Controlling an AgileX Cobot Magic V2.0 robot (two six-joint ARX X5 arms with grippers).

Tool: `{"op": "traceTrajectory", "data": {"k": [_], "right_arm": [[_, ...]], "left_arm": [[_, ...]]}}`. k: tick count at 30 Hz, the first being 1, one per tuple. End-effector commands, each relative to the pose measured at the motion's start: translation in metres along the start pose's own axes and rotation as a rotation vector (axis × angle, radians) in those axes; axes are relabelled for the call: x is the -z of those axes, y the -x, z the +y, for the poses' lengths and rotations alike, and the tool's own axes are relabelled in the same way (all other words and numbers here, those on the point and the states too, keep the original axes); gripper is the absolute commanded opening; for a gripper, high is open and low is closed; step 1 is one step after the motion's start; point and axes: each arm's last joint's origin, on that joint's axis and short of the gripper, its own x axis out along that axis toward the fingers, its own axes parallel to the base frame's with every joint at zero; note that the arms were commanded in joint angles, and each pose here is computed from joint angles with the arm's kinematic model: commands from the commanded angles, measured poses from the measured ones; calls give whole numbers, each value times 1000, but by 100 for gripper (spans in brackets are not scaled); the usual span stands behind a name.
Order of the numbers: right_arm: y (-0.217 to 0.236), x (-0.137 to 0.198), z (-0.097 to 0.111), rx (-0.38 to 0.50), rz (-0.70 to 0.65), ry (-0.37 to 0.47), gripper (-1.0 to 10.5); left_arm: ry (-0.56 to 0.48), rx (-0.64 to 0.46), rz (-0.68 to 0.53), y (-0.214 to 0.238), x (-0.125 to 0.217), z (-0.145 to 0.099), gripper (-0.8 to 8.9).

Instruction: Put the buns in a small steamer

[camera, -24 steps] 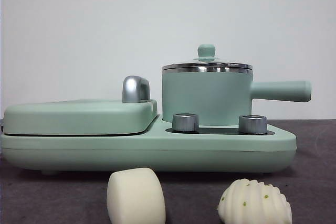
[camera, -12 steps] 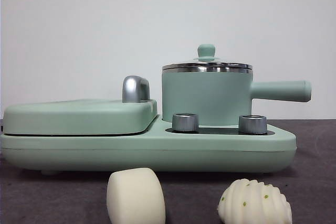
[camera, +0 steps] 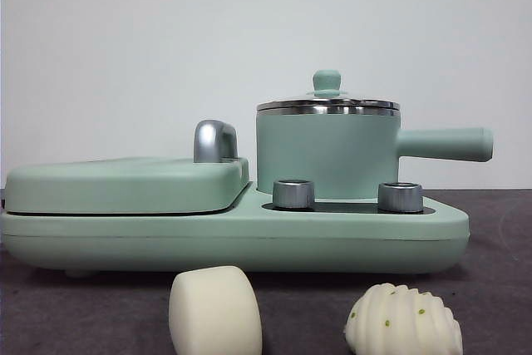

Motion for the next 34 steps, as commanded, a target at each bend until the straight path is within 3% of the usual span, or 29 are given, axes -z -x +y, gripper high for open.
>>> {"op": "traceTrajectory", "data": {"k": [1, 9, 15, 22, 34], "right_arm": [[2, -5, 2, -7, -15, 13, 495], [2, -5, 2, -7, -15, 13, 495], [2, -5, 2, -7, -15, 13, 495], [2, -5, 2, -7, -16, 13, 495], [2, -5, 2, -7, -15, 13, 495]], "left_arm": [[22, 14, -18, -2, -7, -1, 501], [76, 6, 55, -33, -24, 12, 501], [117, -7, 184, -75, -54, 27, 501], [96, 32, 321, -136, -80, 35, 501], [0, -59, 513, -244, -81, 29, 500]]}}
